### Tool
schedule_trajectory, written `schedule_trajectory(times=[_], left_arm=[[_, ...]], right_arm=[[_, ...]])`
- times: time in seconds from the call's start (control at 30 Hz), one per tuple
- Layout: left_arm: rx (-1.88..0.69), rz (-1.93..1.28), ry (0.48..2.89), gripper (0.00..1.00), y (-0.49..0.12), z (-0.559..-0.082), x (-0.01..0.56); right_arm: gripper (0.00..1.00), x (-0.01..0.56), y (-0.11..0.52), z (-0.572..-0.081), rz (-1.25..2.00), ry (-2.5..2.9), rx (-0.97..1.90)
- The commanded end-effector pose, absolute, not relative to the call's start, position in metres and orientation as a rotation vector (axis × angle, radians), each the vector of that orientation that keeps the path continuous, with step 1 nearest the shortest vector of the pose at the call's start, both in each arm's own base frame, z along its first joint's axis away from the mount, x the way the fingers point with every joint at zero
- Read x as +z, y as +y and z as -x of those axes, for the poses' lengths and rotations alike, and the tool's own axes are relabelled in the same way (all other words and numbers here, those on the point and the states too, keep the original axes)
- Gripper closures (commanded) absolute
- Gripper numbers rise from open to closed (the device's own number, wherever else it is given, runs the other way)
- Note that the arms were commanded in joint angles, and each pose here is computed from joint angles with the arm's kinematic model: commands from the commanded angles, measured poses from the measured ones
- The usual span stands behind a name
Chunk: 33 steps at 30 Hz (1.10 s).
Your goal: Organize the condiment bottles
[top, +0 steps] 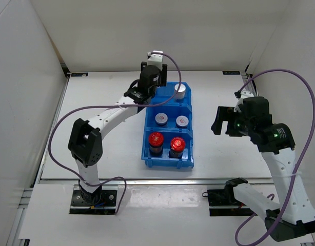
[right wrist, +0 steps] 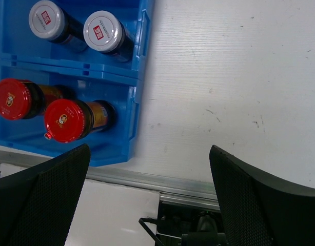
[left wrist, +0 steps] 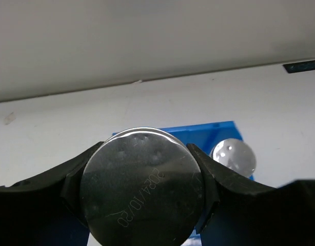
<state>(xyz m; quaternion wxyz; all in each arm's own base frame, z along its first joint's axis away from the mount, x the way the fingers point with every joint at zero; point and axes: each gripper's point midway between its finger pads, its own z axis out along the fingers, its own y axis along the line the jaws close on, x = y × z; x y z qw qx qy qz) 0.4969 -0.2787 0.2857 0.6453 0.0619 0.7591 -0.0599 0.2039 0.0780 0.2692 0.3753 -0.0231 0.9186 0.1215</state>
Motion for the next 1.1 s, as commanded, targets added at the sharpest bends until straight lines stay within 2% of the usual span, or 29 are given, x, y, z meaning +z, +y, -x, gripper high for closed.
schedule_trajectory(times=[0.0, 0.13, 0.3, 0.33, 0.43, 0.57, 0.6, 0.67, 0.7, 0.73, 0.8, 0.93, 0.97, 1.03, 1.07], left_arm=[[-0.147, -0.141, 1.656, 0.75, -0.297, -0.508, 0.302], [-0.155, -0.13, 1.69, 0.74, -0.306, -0.517, 0.279], [-0.135, -0.148, 1.726, 0.67, -0.315, -0.528, 0.253], [-0.12, -0.162, 1.754, 0.62, -0.314, -0.528, 0.244], [-0.123, -0.172, 1.778, 0.57, -0.318, -0.529, 0.235], [-0.145, -0.152, 1.81, 0.39, -0.315, -0.529, 0.223], [-0.145, -0.151, 1.83, 0.25, -0.311, -0.529, 0.215], [-0.188, -0.129, 1.818, 0.13, -0.31, -0.529, 0.227], [-0.202, -0.138, 1.84, 0.04, -0.308, -0.528, 0.22], [-0.229, -0.131, 1.834, 0.0, -0.31, -0.527, 0.226], [-0.244, -0.131, 1.848, 0.0, -0.306, -0.526, 0.226], [-0.192, -0.134, 1.797, 0.0, -0.285, -0.518, 0.274], [-0.178, -0.127, 1.763, 0.0, -0.273, -0.506, 0.305], [-0.115, -0.15, 1.757, 0.0, -0.258, -0.484, 0.322], [-0.106, -0.15, 1.704, 0.0, -0.239, -0.462, 0.357]], right_arm=[[0.0, 0.271, 0.071, -0.199, 0.059, 2.342, 0.278], [0.0, 0.271, 0.07, -0.196, 0.059, 2.34, 0.278], [0.0, 0.271, 0.069, -0.193, 0.059, 2.331, 0.281], [0.0, 0.271, 0.069, -0.193, 0.059, 2.331, 0.281], [0.0, 0.271, 0.069, -0.193, 0.059, 2.331, 0.281], [0.0, 0.27, 0.067, -0.191, 0.055, 2.339, 0.268], [0.0, 0.27, 0.067, -0.191, 0.055, 2.339, 0.268], [0.0, 0.27, 0.066, -0.192, 0.039, 2.339, 0.262], [0.0, 0.27, 0.066, -0.192, 0.039, 2.339, 0.262], [0.0, 0.27, 0.064, -0.192, 0.035, 2.338, 0.251], [0.0, 0.268, 0.064, -0.191, 0.035, 2.347, 0.249], [0.0, 0.267, 0.064, -0.192, 0.007, 2.356, 0.246], [0.0, 0.267, 0.065, -0.192, 0.011, 2.357, 0.256], [0.0, 0.267, 0.067, -0.196, -0.001, 2.368, 0.259], [0.0, 0.27, 0.067, -0.195, -0.012, 2.366, 0.264]])
